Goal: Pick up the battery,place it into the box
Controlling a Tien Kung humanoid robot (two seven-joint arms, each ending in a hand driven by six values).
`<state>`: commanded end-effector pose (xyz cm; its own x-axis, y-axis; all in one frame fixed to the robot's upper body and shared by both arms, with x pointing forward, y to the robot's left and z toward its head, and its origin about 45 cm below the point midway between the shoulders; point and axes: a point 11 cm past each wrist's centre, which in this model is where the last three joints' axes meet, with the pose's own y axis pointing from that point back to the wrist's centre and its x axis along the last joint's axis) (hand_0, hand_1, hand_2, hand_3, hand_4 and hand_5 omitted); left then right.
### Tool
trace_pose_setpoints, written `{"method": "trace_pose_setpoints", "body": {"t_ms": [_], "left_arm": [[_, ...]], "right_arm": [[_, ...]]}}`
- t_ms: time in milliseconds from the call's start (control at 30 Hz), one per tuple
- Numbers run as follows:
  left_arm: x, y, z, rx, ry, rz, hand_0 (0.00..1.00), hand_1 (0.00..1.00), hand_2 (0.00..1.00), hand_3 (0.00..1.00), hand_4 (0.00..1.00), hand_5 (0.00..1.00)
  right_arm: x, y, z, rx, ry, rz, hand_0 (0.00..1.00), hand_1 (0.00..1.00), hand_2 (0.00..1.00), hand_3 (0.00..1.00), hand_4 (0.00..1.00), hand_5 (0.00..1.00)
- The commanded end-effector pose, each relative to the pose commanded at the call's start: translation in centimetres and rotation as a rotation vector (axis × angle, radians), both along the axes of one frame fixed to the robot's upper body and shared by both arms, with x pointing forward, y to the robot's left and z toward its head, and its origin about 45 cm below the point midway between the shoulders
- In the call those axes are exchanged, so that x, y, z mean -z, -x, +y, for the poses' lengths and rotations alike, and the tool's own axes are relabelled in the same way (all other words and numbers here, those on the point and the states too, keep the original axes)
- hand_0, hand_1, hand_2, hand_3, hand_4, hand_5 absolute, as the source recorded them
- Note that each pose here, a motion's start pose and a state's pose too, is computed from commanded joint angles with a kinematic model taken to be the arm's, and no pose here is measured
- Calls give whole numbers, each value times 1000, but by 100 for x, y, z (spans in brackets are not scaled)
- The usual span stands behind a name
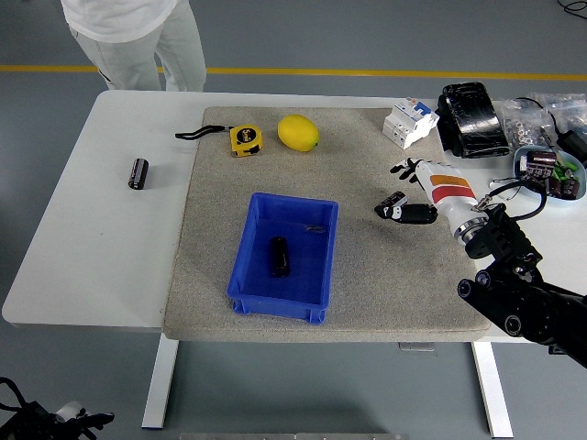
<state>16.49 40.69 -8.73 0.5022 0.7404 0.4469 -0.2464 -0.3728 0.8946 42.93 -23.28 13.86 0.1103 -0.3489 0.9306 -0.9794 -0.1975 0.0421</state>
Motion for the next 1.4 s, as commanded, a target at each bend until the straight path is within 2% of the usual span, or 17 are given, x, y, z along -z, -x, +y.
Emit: {"method": "trace_pose_setpoints", "body": {"t_ms": [367, 1400], "left_arm": [[-6, -63, -53, 13, 10, -8, 565, 538, 619, 600, 585, 641], [-14, -134, -109, 25, 22, -20, 572, 552, 641, 600, 579, 642]], "right_arm": [[91, -4, -43, 25, 22, 20, 522, 545, 582, 673, 998, 417], [126, -25, 89, 11, 20, 41, 485, 516, 536, 627, 998, 410]]}}
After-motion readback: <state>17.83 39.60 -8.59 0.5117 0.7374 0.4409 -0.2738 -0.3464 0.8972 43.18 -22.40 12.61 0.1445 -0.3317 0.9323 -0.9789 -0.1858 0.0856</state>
